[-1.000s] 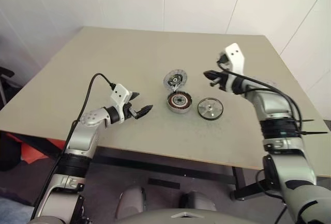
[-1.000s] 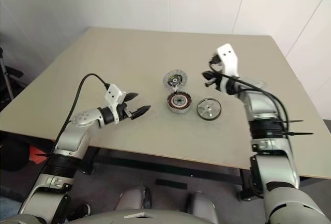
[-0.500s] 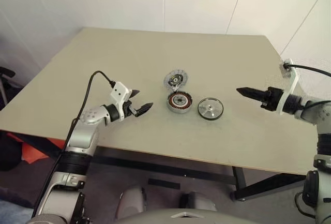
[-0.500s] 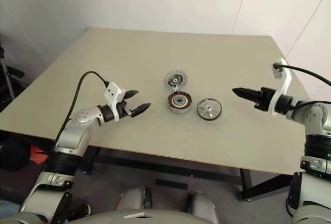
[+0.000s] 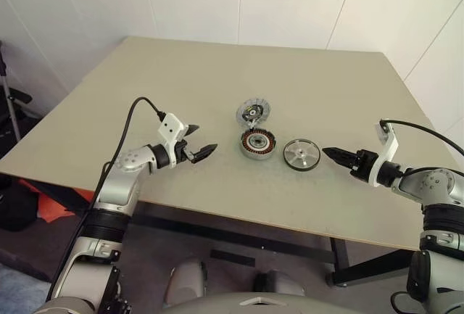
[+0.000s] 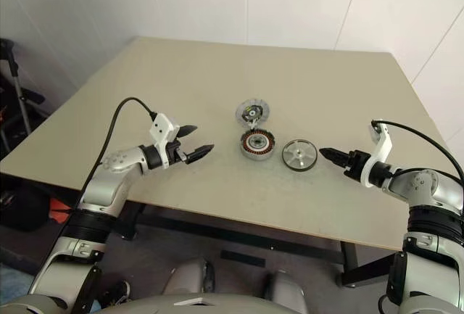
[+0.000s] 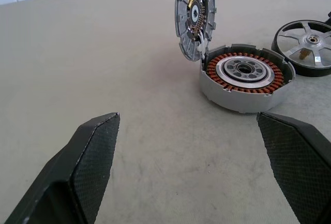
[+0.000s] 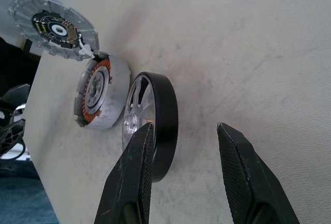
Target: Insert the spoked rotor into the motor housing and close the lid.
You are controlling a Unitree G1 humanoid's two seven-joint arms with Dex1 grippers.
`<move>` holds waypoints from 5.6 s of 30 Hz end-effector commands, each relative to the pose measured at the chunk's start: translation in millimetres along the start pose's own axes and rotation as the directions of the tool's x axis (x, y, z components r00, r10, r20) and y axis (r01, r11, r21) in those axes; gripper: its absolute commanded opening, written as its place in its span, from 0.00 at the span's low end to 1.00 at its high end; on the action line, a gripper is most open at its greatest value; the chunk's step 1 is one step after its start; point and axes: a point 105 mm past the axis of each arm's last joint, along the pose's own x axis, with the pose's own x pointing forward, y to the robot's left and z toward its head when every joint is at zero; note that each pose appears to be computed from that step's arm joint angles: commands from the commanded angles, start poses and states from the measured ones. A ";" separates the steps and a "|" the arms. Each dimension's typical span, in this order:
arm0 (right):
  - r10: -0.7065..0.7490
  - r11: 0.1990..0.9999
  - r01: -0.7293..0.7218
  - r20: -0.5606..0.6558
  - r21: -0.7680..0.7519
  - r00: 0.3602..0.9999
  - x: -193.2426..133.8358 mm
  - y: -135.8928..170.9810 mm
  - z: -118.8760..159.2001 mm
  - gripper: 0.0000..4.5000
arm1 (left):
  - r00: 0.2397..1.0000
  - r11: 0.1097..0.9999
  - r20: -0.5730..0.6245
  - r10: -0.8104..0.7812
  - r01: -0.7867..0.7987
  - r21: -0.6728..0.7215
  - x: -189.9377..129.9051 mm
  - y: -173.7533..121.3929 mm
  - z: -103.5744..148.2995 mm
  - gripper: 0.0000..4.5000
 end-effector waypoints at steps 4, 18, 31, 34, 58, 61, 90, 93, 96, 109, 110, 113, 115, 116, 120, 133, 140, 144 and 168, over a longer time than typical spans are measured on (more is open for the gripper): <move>0.033 0.999 -0.033 0.003 -0.012 0.999 1.7 6.9 2.3 0.49 | 1.000 0.999 0.017 0.007 -0.007 0.043 -3.9 3.4 8.5 1.00; 0.062 0.998 -0.062 0.003 -0.002 0.998 11.8 19.0 -4.3 0.49 | 1.000 0.998 -0.008 0.012 -0.011 0.059 -4.0 3.8 1.8 1.00; -0.012 0.999 0.008 0.108 0.037 0.994 -3.6 8.0 19.4 0.49 | 1.000 0.998 -0.015 0.003 -0.002 0.060 -2.9 2.1 -1.1 1.00; 0.009 0.999 -0.015 0.116 0.049 0.993 -5.3 14.4 19.7 0.49 | 1.000 0.998 -0.016 0.001 0.000 0.057 -3.0 1.2 -2.1 1.00; 0.087 0.993 -0.088 0.018 0.073 0.996 24.6 41.1 -17.5 0.09 | 1.000 0.998 -0.020 0.012 -0.011 0.063 -5.2 4.4 -1.7 1.00; 0.076 0.993 -0.079 0.034 0.090 0.997 24.1 38.2 -15.1 0.08 | 1.000 0.998 -0.021 0.012 -0.011 0.065 -5.2 4.8 -1.9 1.00; 0.292 0.887 -0.328 0.155 0.325 0.944 38.5 93.7 4.9 0.08 | 0.999 0.998 -0.037 0.001 0.002 0.068 -4.8 0.8 -7.4 1.00; 0.298 0.883 -0.328 0.141 0.336 0.944 45.8 96.2 -2.7 0.08 | 0.999 0.998 -0.040 0.000 0.003 0.068 -4.9 0.3 -8.3 1.00; 0.320 0.875 -0.349 0.142 0.336 0.937 49.2 102.8 -2.9 0.08 | 0.999 0.998 -0.042 0.000 0.002 0.069 -5.3 0.3 -8.4 1.00; 0.331 0.870 -0.352 0.121 0.345 0.936 70.4 112.2 -11.4 0.08 | 0.999 0.997 -0.043 0.004 0.000 0.072 -4.7 0.5 -8.0 1.00; 0.332 0.870 -0.353 0.120 0.345 0.936 71.3 112.5 -11.6 0.08 | 0.999 0.997 -0.042 0.004 -0.001 0.072 -4.9 0.7 -7.7 1.00; 0.323 0.877 -0.342 0.111 0.339 0.940 74.9 110.6 -13.2 0.08 | 0.999 0.997 -0.043 0.008 -0.005 0.072 -5.9 1.3 -8.1 1.00; 0.311 0.881 -0.329 0.106 0.340 0.944 78.3 107.8 -14.9 0.08 | 0.999 0.997 -0.044 0.009 -0.006 0.073 -6.3 1.1 -8.5 1.00; 0.309 0.882 -0.326 0.104 0.340 0.945 79.7 107.2 -15.6 0.08 | 0.999 0.997 -0.045 0.011 -0.007 0.072 -6.4 1.2 -8.4 1.00; 0.297 0.892 -0.310 0.092 0.329 0.950 83.0 104.2 -18.6 0.08 | 0.999 0.997 -0.045 0.015 -0.012 0.073 -7.3 1.8 -7.8 1.00; 0.291 0.910 -0.304 0.087 0.282 0.953 84.2 99.6 -21.5 0.08 | 0.999 0.997 -0.047 0.018 -0.014 0.071 -7.6 2.9 -7.6 1.00; 0.330 0.916 -0.346 0.111 0.203 0.938 77.1 107.4 -14.9 0.29 | 0.999 0.998 -0.048 0.012 -0.009 0.066 -6.4 2.2 -8.1 1.00; 0.228 0.968 -0.236 0.092 0.089 0.969 83.2 99.3 -14.3 0.58 | 0.999 0.998 -0.048 0.012 -0.009 0.067 -5.9 2.2 -8.1 1.00; 0.246 0.711 -0.122 0.082 -0.693 0.966 104.3 119.6 -7.5 0.14 | 0.999 0.997 -0.045 0.008 -0.005 0.073 -3.7 1.5 -7.1 1.00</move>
